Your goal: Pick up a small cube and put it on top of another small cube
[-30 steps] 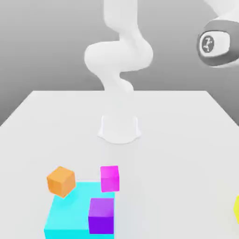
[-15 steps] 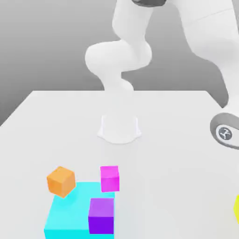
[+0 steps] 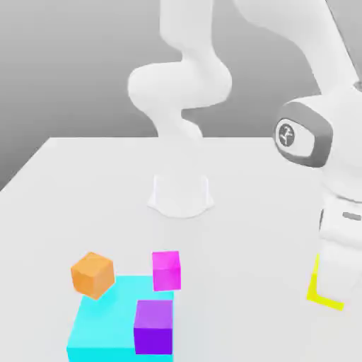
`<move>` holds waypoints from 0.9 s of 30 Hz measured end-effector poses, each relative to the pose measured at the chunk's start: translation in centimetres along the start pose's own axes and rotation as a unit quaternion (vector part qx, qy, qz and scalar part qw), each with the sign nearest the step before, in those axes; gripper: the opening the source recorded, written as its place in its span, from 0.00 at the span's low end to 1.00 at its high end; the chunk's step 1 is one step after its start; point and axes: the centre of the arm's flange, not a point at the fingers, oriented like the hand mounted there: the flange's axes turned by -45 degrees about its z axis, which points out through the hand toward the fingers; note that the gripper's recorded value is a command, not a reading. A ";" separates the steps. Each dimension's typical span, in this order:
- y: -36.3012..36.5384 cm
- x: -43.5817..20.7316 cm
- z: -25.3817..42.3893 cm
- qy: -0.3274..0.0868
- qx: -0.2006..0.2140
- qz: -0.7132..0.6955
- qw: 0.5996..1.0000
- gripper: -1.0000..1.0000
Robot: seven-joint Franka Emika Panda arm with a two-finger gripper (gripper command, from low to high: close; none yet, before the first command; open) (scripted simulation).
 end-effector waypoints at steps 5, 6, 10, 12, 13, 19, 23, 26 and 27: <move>4.7 -9.2 -2.9 -0.001 0.005 0.145 0.989 0.00; 4.9 -10.7 -3.3 0.000 0.007 0.167 0.986 0.00; 5.9 -17.6 -4.8 0.005 0.021 0.270 0.963 0.00; 5.9 -18.9 -3.5 0.008 0.025 0.292 0.956 0.00; 5.9 -19.1 -2.4 0.008 0.026 0.296 0.955 0.00; 5.7 -19.3 1.0 0.007 0.026 0.299 0.954 1.00; 5.7 -19.3 1.1 0.007 0.025 0.300 0.954 1.00; 5.9 -19.3 -2.1 0.008 0.025 0.299 0.954 1.00; 6.0 -19.4 -3.3 0.007 0.025 0.299 0.954 1.00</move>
